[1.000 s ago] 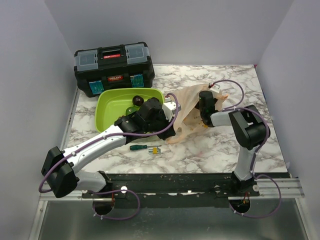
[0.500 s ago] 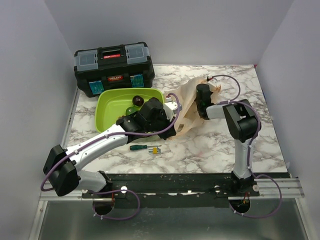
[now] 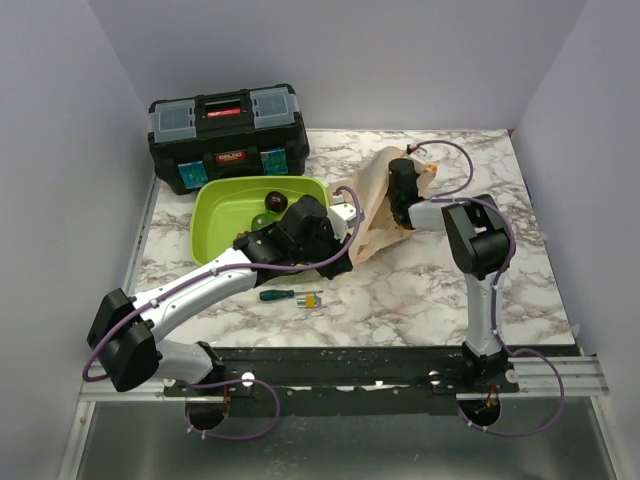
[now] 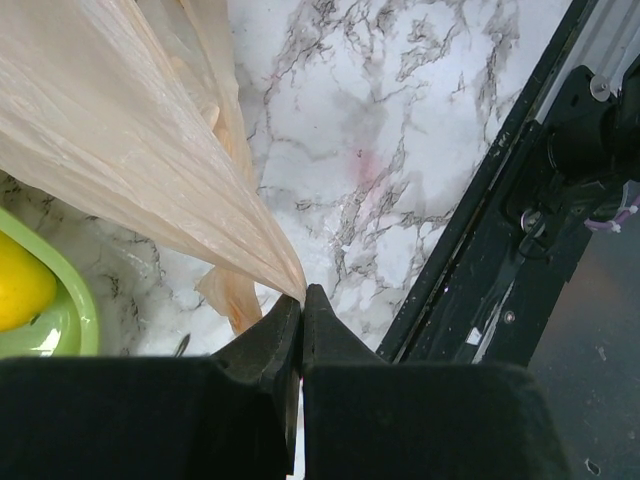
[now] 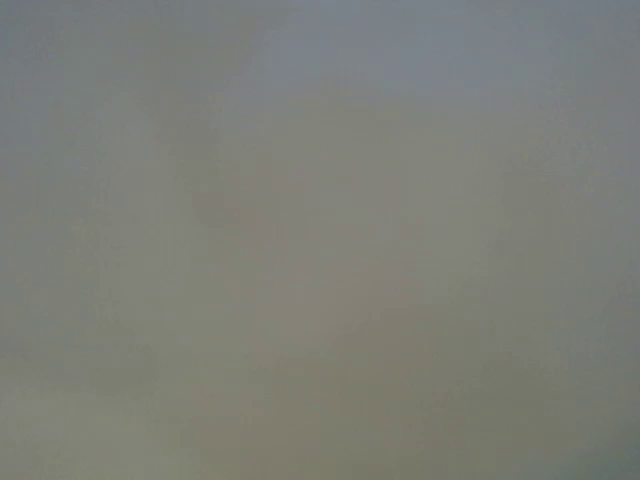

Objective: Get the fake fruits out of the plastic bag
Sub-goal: Take out the fake fruit from the plastic bag.

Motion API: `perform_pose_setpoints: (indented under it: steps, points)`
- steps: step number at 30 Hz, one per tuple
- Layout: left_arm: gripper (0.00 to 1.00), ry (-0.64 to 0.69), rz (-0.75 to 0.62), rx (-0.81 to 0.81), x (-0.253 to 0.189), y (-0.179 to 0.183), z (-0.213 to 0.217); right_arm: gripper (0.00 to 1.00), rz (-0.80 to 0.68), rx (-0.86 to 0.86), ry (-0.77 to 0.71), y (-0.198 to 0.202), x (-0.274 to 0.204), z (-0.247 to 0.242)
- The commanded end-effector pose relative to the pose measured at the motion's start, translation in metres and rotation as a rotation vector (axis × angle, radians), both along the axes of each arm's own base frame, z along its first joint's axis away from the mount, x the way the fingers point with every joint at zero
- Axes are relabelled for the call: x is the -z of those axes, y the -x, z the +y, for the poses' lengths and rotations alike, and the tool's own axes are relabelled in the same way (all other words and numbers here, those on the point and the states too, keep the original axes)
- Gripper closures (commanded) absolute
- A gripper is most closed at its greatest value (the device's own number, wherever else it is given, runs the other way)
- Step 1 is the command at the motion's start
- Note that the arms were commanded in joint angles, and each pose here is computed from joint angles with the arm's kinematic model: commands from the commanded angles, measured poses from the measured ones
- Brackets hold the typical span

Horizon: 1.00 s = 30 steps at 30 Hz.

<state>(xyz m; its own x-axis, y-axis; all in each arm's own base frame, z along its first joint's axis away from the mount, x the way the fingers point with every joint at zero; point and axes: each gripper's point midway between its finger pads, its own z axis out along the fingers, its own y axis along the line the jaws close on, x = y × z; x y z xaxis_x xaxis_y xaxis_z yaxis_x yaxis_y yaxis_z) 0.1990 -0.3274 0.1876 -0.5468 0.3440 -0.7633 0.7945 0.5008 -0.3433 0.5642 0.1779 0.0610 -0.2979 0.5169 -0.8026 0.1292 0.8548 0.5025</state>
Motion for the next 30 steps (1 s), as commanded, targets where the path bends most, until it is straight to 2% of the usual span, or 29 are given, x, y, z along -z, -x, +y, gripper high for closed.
perform_pose_setpoints:
  steps: [1,4,6,11,13,19,25,30]
  points:
    - [1.0,-0.01,0.06,0.06,0.0,0.019,0.0,0.1,0.085,-0.078,0.05,0.006,0.023,-0.002]
    - [1.0,-0.014,0.056,0.055,0.001,0.018,0.001,0.11,0.127,-0.07,0.089,0.003,0.033,-0.005]
    - [1.0,-0.018,0.049,0.05,0.001,0.017,0.002,0.17,0.136,-0.065,0.094,0.002,0.035,-0.006]
    - [1.0,-0.022,0.044,0.043,0.002,0.015,0.003,0.41,0.088,-0.071,0.053,0.005,0.009,-0.003]
    - [1.0,-0.022,0.044,0.04,0.002,0.015,0.003,0.54,0.057,-0.062,0.035,0.011,-0.009,-0.006]
    - [1.0,-0.025,0.024,0.022,0.0,0.012,0.006,0.76,0.011,-0.033,0.036,0.046,-0.042,-0.024]
    - [1.0,-0.029,0.007,0.007,-0.001,0.009,0.008,0.85,0.099,-0.065,0.021,0.095,-0.038,-0.031]
    - [1.0,-0.034,-0.003,-0.007,-0.002,0.006,0.009,0.88,0.205,-0.169,-0.039,0.153,-0.03,-0.024]
